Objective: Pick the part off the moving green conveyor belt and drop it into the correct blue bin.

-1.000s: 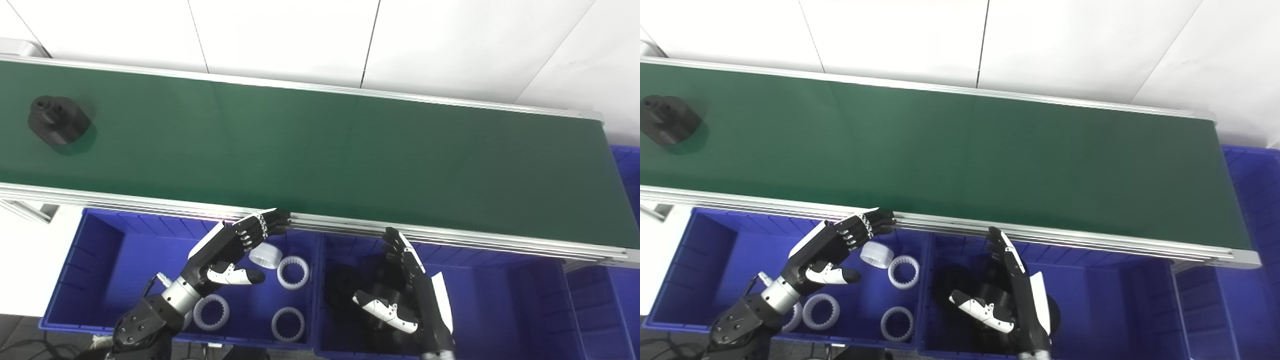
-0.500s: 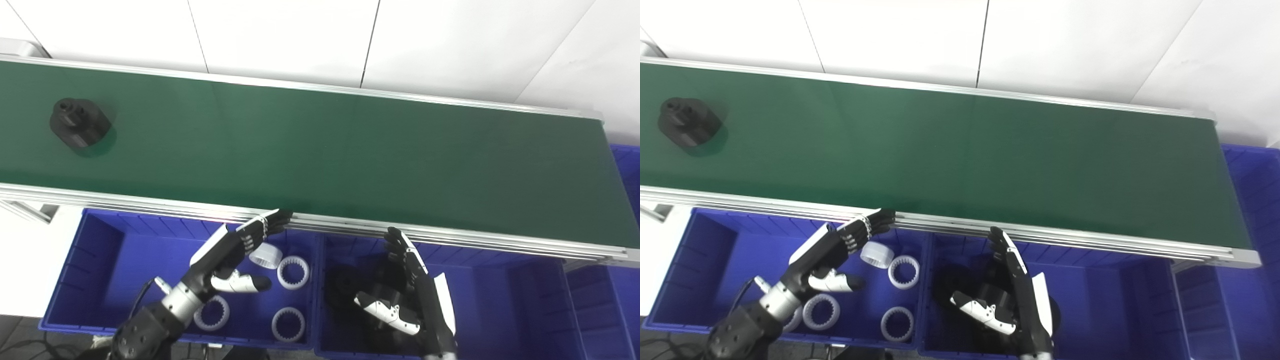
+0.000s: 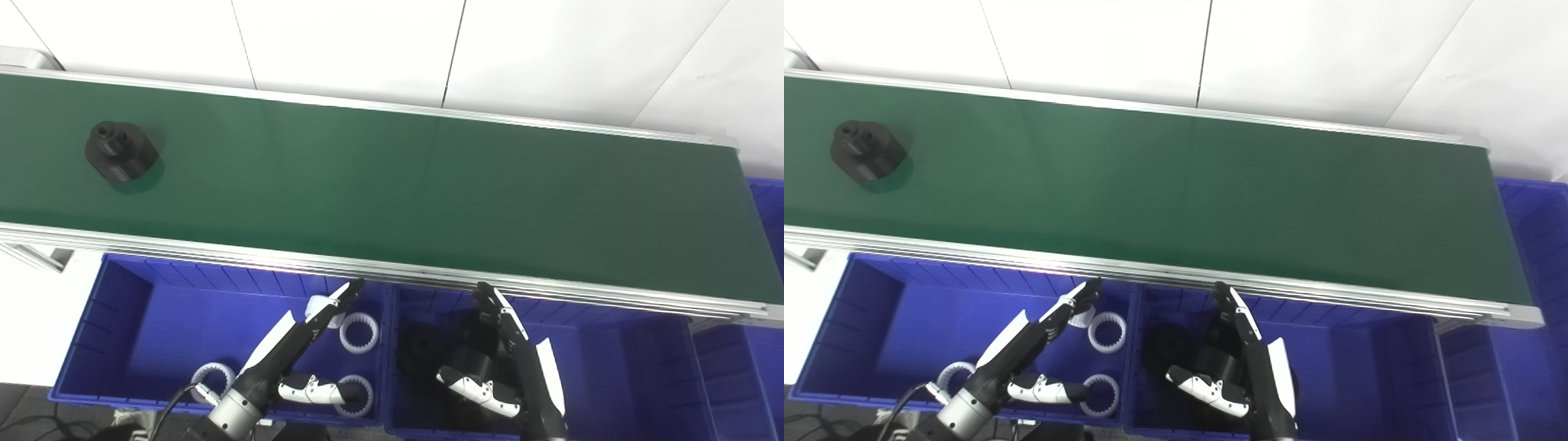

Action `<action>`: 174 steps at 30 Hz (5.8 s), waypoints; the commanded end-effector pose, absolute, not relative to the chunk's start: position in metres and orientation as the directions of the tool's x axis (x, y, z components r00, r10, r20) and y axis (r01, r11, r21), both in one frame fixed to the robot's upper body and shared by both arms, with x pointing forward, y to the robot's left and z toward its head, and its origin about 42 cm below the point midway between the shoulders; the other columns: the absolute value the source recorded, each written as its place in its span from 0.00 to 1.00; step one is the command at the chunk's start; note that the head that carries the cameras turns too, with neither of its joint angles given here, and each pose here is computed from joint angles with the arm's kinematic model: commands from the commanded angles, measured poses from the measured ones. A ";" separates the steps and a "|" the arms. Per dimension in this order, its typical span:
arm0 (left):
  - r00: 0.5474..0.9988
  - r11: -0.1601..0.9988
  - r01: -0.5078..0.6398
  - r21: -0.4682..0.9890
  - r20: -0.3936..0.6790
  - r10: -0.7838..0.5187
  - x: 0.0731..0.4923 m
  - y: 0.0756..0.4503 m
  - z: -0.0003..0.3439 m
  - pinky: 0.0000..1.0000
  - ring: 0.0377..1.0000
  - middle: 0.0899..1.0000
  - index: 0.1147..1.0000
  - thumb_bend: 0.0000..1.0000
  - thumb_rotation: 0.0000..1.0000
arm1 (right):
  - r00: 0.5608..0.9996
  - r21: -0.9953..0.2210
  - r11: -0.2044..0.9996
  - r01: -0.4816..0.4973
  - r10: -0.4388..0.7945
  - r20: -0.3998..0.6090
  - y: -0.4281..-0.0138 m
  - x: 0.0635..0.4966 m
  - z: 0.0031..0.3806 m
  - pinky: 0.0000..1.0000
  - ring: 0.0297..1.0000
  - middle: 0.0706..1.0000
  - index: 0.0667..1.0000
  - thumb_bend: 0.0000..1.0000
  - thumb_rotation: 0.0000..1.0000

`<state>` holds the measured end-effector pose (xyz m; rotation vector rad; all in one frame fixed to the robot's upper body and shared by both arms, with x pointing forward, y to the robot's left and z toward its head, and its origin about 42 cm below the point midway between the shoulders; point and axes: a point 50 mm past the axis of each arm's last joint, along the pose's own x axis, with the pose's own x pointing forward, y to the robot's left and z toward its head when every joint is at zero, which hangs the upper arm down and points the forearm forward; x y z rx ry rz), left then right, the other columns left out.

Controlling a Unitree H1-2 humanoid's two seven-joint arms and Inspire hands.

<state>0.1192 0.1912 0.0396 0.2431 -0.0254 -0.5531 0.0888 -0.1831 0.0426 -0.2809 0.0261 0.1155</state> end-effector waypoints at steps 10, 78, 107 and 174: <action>0.894 0.872 0.436 0.223 0.004 -0.448 0.137 0.176 0.026 0.85 0.89 0.91 0.89 0.80 0.45 | 0.992 -0.303 0.945 -0.125 0.126 -0.015 -0.206 0.086 0.034 0.80 0.77 0.88 0.93 0.82 0.52; 0.891 0.891 0.453 0.036 -0.001 -0.454 0.164 0.198 0.017 0.82 0.87 0.88 0.84 0.79 0.44 | 0.919 -0.403 0.908 -0.115 0.251 0.304 -0.177 0.244 0.172 0.76 0.83 0.86 0.92 0.83 0.50; 0.857 0.858 0.513 0.018 0.034 -0.514 0.153 0.204 0.025 0.83 0.86 0.86 0.84 0.79 0.46 | 0.855 -0.730 0.603 -0.322 0.516 0.049 -0.071 0.373 0.241 0.69 0.81 0.88 0.94 0.92 0.55; 0.868 0.870 0.492 0.024 0.063 -0.492 0.150 0.194 0.035 0.85 0.88 0.88 0.85 0.75 0.43 | 0.884 -0.914 0.373 -0.162 0.466 0.033 -0.069 0.332 0.221 0.28 0.38 0.47 0.48 0.52 0.00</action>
